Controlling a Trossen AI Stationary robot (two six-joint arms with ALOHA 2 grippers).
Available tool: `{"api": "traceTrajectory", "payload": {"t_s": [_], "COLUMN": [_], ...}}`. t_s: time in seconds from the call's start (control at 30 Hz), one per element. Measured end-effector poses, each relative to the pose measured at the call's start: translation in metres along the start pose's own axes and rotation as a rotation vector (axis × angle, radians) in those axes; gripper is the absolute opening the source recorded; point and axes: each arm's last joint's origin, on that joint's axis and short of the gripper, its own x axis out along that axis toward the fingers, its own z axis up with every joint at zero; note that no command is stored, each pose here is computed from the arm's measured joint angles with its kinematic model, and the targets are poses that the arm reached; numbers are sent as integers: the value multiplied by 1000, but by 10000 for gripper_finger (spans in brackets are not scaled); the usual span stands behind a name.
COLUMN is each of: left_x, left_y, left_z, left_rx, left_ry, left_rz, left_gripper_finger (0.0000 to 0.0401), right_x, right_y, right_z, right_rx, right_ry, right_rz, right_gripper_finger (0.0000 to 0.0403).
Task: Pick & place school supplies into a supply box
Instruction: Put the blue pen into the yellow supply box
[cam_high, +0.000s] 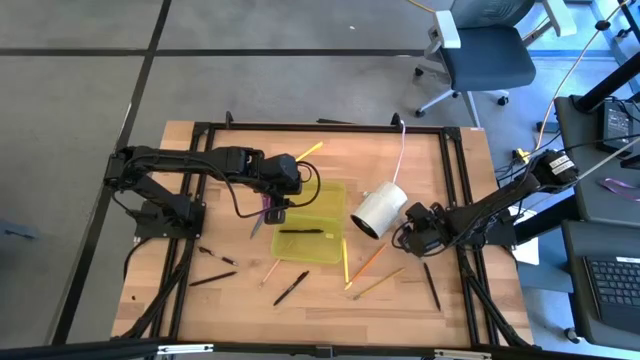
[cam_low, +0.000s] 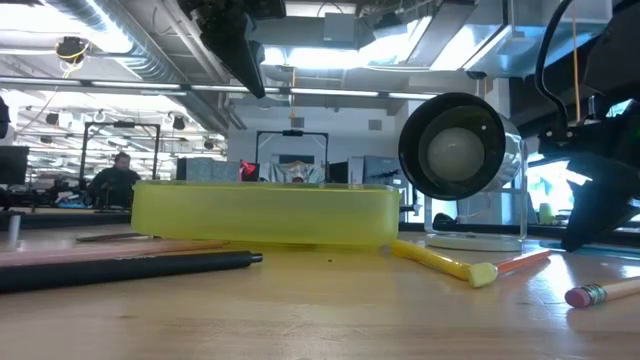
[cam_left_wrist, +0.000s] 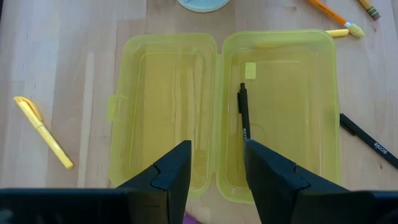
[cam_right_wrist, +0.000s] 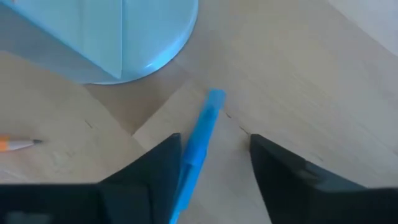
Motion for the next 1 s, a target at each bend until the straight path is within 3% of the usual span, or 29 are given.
{"api": "traceTrajectory", "payload": {"t_s": [0.43,0.77,1.0], "left_x": [0,0,0], "left_y": [0,0,0], "left_z": [0,0,0], "left_rx": [2,2,1], "left_ry": [0,0,0], "left_rz": [0,0,0], "left_gripper_finger": [141,141,141], "right_x": [-2,-6,-12], "right_y": [3,9,17], "right_z": [2,5,9], "right_rx": [6,21,48], "right_ry": [13,40,87], "right_rz": [11,39,86], "right_gripper_finger": [89,45,43]}}
